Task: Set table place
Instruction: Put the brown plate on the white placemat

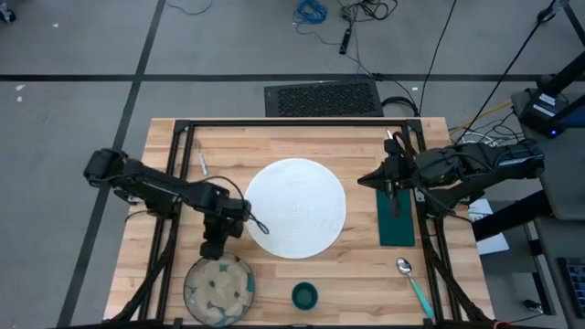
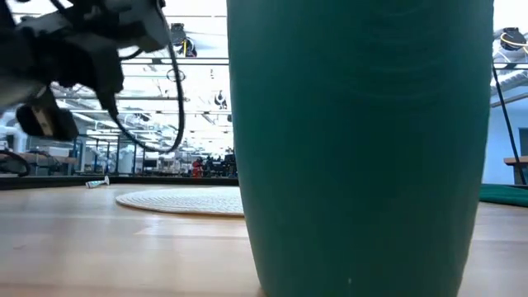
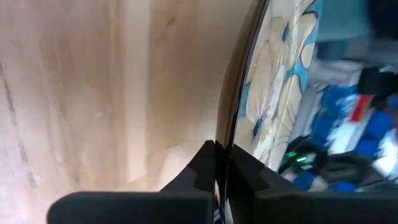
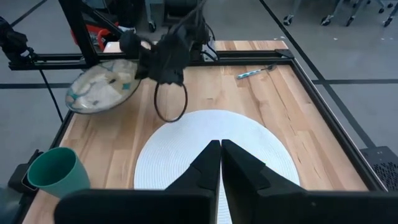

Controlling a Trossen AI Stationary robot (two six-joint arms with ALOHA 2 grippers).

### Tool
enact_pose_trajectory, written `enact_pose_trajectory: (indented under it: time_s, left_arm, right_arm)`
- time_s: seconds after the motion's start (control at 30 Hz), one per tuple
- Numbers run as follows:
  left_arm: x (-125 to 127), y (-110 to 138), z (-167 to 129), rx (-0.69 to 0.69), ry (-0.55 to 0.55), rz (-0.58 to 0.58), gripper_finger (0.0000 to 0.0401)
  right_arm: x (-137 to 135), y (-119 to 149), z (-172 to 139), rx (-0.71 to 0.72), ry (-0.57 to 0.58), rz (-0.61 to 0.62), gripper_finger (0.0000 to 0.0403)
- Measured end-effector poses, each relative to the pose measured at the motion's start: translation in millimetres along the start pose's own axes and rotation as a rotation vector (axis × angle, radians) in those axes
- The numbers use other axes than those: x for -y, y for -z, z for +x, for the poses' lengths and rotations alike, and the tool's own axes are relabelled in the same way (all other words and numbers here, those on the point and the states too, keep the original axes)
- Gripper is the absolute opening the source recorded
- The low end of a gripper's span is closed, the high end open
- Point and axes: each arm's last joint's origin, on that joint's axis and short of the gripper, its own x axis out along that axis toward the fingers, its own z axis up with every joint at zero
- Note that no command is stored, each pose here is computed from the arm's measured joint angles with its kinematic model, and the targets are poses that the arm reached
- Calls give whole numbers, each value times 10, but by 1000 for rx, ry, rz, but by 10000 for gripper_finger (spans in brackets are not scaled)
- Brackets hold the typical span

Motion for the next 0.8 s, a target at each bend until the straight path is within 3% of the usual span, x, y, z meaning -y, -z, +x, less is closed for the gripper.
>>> enact_pose_trajectory:
  time_s: [0.5,0.8]
  left_arm:
    - [-239,14,-631,307,67,-404,0]
    - [-418,-258,-1087,763,109,-515,0]
  right_arm:
    - [3,22,-1,-22,2,-28,0]
    - [5,30,-2,-30,3,-43,0]
